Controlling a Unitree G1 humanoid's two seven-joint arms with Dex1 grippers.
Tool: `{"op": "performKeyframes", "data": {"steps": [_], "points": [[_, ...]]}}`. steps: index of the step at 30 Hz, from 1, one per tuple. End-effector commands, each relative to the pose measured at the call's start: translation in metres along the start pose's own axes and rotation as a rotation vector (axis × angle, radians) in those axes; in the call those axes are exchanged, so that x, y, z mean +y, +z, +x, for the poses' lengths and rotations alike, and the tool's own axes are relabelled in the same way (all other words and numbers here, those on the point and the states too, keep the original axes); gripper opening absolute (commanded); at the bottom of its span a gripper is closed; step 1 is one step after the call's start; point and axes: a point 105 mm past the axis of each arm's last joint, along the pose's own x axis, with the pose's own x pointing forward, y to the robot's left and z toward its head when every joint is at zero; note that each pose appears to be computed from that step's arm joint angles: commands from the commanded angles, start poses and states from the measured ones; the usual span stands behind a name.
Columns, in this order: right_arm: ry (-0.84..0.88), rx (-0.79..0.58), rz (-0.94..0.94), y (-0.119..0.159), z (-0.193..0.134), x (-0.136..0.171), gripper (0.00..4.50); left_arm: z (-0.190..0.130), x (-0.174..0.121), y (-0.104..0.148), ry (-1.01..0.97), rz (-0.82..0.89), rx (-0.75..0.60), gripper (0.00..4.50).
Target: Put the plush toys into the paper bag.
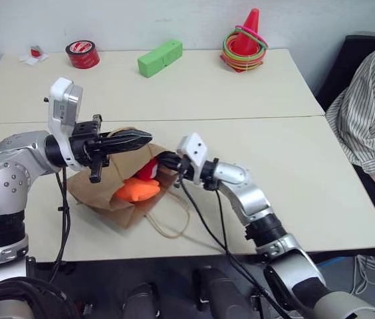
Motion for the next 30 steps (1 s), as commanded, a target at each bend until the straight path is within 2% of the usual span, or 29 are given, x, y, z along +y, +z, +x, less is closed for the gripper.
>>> {"op": "performKeyframes", "data": {"steps": [1, 6, 8, 9, 11, 19, 22, 25, 28, 30], "points": [[-0.005, -0.011, -0.023, 0.004, 0.017, 0.01, 0.04, -0.001, -0.002, 0.012, -0.015, 0.038, -0.022, 0.0], [-0.068, 0.097, -0.069, -0.029, 0.023, 0.008, 0.04, 0.0, -0.002, 0.011, -0.018, 0.035, -0.032, 0.0], [-0.004, 0.083, -0.025, -0.027, 0.021, 0.016, 0.04, 0.0, -0.003, 0.01, -0.013, 0.034, -0.039, 0.0], [0.035, 0.07, -0.02, -0.023, 0.02, 0.02, 0.23, 0.0, -0.003, 0.009, -0.009, 0.033, -0.043, 0.0], [0.099, 0.073, -0.036, -0.017, 0.015, 0.025, 0.68, -0.001, -0.003, 0.009, -0.004, 0.032, -0.048, 0.0], [0.337, -0.031, -0.125, 0.034, -0.034, 0.032, 3.48, -0.004, -0.006, 0.004, 0.027, 0.031, -0.068, 0.0], [0.42, -0.007, -0.075, 0.037, -0.062, 0.035, 4.48, -0.004, -0.008, 0.003, 0.034, 0.03, -0.075, 0.0], [0.454, 0.156, 0.067, 0.022, -0.095, 0.033, 4.48, -0.004, -0.01, 0.002, 0.036, 0.029, -0.078, 0.0], [0.38, 0.367, 0.223, -0.011, -0.122, 0.024, 4.48, -0.005, -0.011, 0.002, 0.035, 0.028, -0.079, 0.0], [0.328, 0.439, 0.257, -0.027, -0.126, 0.022, 4.48, -0.004, -0.012, 0.0, 0.034, 0.026, -0.079, 0.0]]}}
